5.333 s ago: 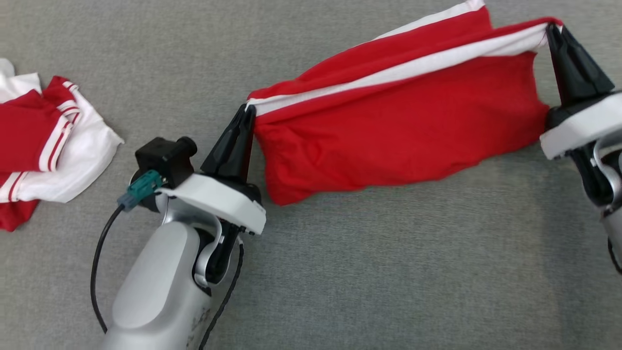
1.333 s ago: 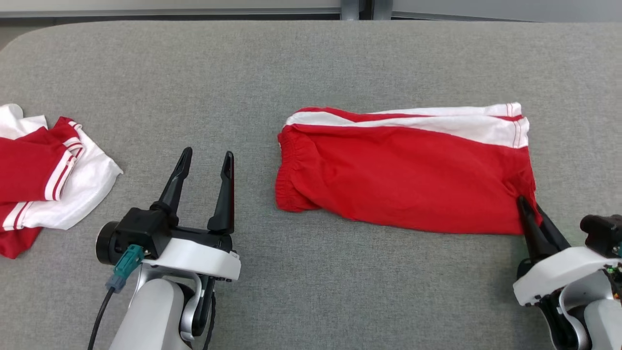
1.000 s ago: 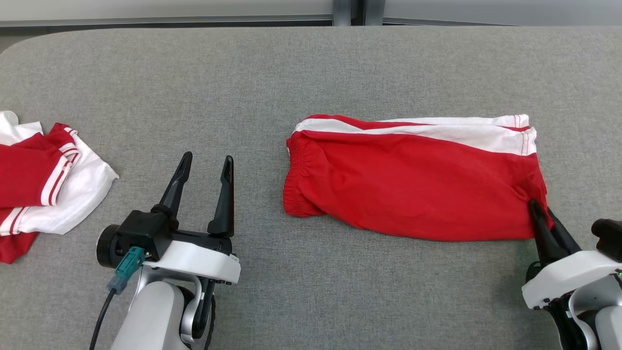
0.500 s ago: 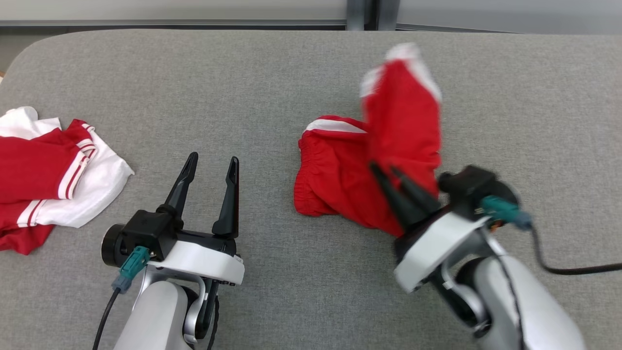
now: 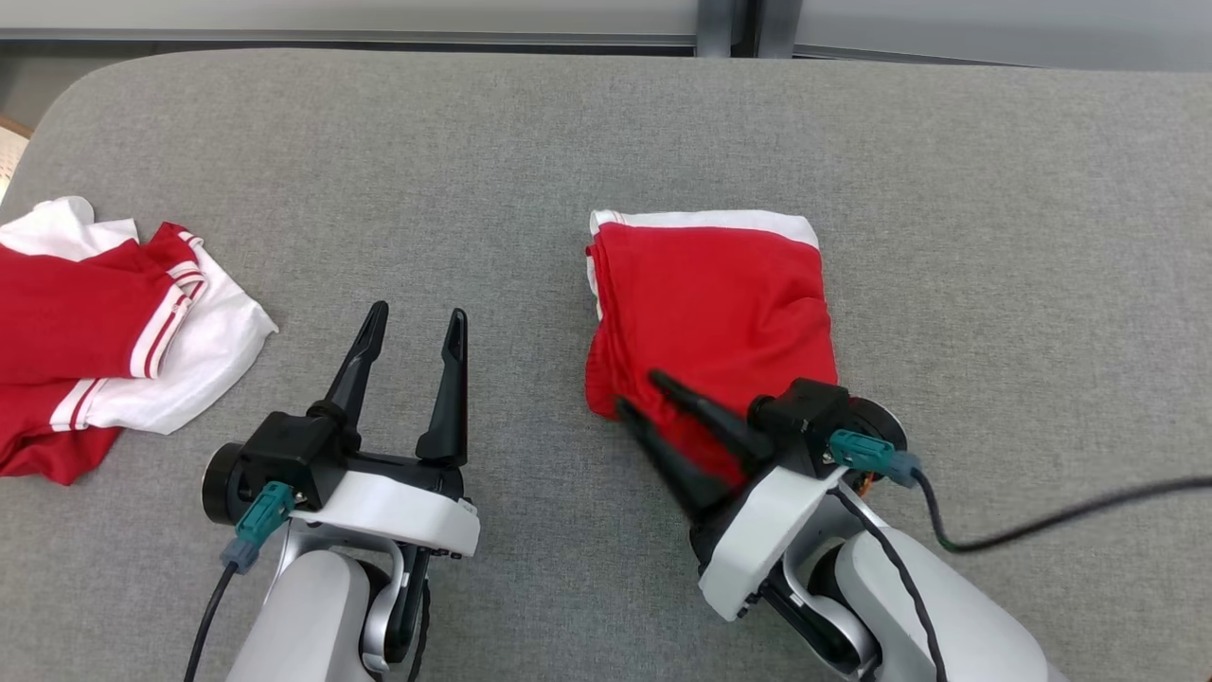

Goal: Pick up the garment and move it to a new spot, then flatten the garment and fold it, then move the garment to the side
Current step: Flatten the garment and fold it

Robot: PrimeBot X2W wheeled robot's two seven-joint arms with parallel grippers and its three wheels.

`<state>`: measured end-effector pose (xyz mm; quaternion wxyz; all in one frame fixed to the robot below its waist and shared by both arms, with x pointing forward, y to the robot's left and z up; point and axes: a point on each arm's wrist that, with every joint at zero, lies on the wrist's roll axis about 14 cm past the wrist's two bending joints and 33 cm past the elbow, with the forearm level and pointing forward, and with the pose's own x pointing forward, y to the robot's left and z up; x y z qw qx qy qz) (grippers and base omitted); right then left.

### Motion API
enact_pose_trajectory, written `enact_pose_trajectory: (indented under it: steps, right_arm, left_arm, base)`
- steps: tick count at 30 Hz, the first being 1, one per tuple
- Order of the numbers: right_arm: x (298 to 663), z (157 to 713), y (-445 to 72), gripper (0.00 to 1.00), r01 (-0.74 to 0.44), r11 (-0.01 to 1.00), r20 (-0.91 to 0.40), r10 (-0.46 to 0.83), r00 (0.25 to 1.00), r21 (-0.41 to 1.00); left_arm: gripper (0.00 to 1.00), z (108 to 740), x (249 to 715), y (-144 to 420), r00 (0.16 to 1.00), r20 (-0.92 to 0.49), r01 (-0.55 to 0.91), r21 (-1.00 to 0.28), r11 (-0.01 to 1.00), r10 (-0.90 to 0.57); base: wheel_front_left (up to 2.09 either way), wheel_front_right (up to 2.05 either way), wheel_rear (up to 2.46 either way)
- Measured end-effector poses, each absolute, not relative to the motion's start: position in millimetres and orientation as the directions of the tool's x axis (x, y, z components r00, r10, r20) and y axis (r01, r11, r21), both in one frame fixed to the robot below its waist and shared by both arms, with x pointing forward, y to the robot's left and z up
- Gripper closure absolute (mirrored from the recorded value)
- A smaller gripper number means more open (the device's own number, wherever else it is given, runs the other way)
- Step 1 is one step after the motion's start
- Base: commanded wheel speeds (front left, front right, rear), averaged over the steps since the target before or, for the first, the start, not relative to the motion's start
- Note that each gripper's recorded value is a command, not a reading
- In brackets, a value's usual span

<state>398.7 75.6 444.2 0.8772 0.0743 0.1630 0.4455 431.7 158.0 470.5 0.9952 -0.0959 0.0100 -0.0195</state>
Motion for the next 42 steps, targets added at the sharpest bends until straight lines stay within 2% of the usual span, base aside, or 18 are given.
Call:
enact_pose_trajectory:
  steps: [4, 7, 13, 18, 26, 42]
  right_arm:
    - [408, 487, 75, 0.0, -0.773, 0.575, -0.026, 0.806, 0.591, 0.268]
    - [428, 505, 46, 0.0, -0.737, 0.633, 0.054, 0.749, 0.66, 0.237]
    - [465, 512, -48, 0.0, -0.542, 0.821, 0.083, 0.536, 0.84, 0.179]
    - [468, 509, -135, 0.0, -0.334, 0.936, 0.065, 0.328, 0.942, 0.113]
    - [446, 508, -178, 0.0, -0.199, 0.975, 0.037, 0.197, 0.98, 0.1]
    - [372, 521, -179, 0.0, -0.164, 0.98, 0.01, 0.164, 0.986, 0.112]
  left_arm:
    - [0.0, 472, 433, 157, 0.999, -0.012, 0.041, -0.187, 0.981, -0.044]
    - [0.0, 473, 435, 156, 0.999, -0.006, 0.045, -0.186, 0.982, -0.047]
    - [0.0, 476, 436, 154, 0.998, 0.004, 0.057, -0.174, 0.983, -0.057]
    - [0.0, 477, 434, 154, 0.998, 0.006, 0.064, -0.168, 0.984, -0.064]
    - [0.0, 481, 434, 154, 0.997, 0.016, 0.072, -0.166, 0.984, -0.07]
    - [0.0, 493, 368, 173, 0.999, -0.009, 0.038, -0.153, 0.988, -0.04]
  base:
    - [0.0, 0.0, 0.0]
    - [0.0, 0.0, 0.0]
    - [0.0, 0.0, 0.0]
    - [0.0, 0.0, 0.0]
    - [0.0, 0.0, 0.0]
    - [0.0, 0.0, 0.0]
